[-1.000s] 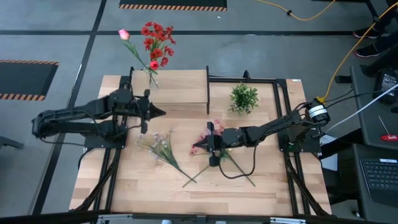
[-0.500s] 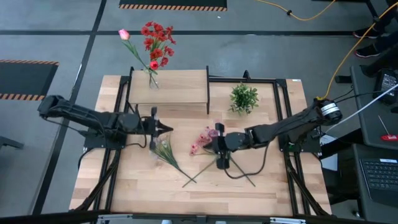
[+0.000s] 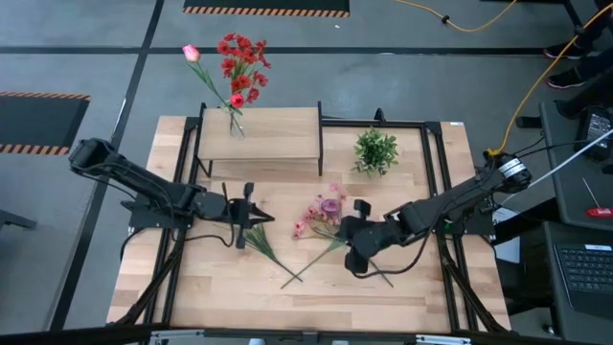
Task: Pick and place flowers into a vace then onto a shelf
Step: Put the pink flowers into the violet vase
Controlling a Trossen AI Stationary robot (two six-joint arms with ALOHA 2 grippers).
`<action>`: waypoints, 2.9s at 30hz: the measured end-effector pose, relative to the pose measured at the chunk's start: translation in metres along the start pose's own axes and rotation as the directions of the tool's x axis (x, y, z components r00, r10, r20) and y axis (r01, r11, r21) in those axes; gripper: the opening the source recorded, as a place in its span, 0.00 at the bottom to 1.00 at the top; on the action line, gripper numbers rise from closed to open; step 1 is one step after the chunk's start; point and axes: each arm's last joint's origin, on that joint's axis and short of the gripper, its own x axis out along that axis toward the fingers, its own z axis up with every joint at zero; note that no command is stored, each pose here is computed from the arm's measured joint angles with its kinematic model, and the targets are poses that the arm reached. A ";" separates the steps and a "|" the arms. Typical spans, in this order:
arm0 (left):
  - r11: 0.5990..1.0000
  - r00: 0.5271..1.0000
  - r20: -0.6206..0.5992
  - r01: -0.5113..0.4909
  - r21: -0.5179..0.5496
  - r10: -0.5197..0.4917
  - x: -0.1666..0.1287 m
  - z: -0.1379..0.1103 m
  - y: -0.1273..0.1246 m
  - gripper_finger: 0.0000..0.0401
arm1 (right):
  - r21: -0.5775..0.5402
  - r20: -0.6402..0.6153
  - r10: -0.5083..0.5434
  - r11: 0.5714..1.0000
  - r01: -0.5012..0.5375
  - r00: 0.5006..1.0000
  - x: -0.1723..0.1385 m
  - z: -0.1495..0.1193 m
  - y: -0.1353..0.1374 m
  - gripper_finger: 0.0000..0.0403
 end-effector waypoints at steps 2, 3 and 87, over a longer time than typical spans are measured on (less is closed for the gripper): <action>1.000 1.000 -0.012 -0.013 0.011 0.013 0.004 -0.002 0.000 0.00 | 0.053 -0.021 -0.003 0.999 0.004 1.000 -0.006 0.001 0.003 0.01; 1.000 1.000 -0.021 -0.020 0.014 0.021 0.005 -0.004 0.000 0.00 | 0.065 -0.033 -0.005 0.998 0.007 0.999 -0.009 0.001 0.005 0.01; 0.999 0.998 0.033 -0.051 0.013 0.050 0.012 -0.001 0.004 0.00 | 0.260 -0.320 -0.155 0.934 0.244 0.935 0.074 -0.106 -0.004 0.53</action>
